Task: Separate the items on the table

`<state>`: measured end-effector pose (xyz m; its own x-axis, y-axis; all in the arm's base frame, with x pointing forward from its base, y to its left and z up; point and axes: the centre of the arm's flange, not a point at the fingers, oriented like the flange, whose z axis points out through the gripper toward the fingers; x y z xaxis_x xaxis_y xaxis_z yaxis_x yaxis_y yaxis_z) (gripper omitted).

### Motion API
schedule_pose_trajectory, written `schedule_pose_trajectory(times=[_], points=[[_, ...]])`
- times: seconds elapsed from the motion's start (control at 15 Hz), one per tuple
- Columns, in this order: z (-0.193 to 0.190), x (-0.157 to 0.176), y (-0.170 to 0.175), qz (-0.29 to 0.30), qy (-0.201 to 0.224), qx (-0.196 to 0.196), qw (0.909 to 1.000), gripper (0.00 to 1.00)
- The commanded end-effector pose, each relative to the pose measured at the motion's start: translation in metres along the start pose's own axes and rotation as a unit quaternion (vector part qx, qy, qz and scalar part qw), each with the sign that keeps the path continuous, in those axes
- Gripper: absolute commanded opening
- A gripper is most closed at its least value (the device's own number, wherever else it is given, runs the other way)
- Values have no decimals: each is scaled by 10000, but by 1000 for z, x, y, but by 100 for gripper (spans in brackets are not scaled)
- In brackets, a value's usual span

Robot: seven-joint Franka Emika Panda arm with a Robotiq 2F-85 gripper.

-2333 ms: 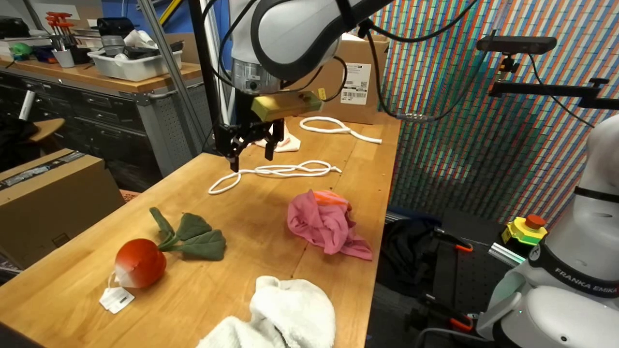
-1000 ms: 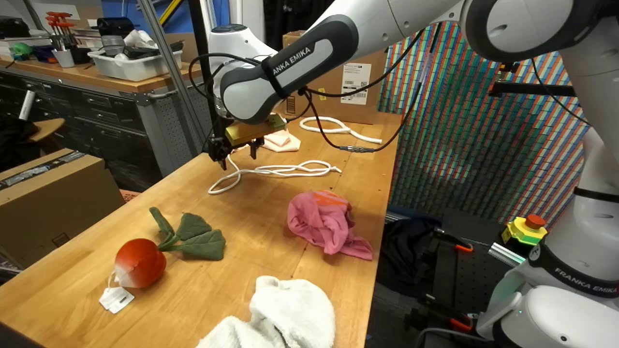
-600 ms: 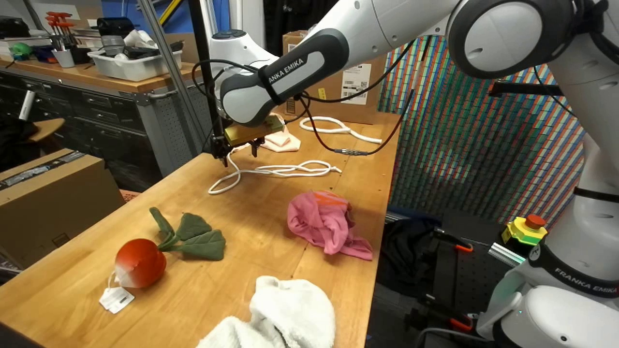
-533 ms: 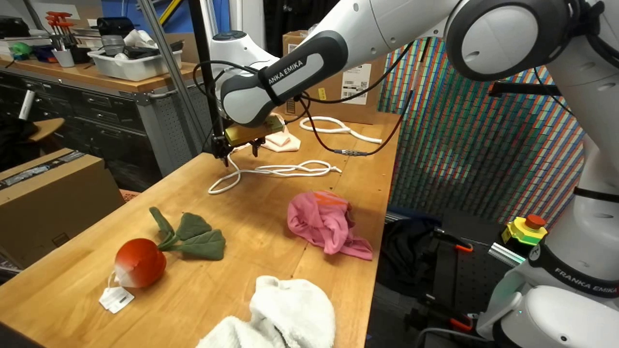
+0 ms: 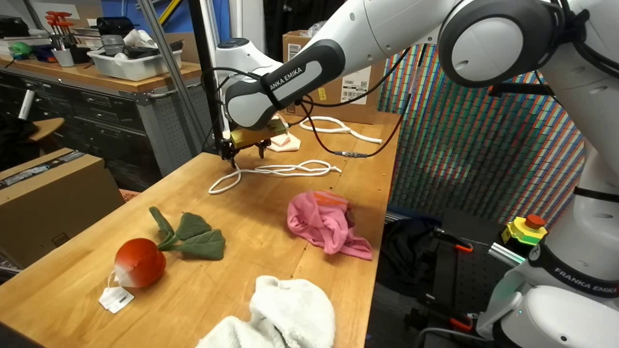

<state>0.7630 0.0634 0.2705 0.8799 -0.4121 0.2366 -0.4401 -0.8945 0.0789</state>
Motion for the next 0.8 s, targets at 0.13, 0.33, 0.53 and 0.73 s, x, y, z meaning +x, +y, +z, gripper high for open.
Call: schedule_pose_trajectory(times=[0.13, 0.33, 0.53, 0.73], points=[[-8, -1, 11, 135, -39, -69, 9999, 100], [-9, -13, 16, 84, -114, -94, 9999, 100], [-16, -34, 17, -29, -268, -22, 9996, 100], [-23, -59, 13, -130, -474, 65, 9988, 100]])
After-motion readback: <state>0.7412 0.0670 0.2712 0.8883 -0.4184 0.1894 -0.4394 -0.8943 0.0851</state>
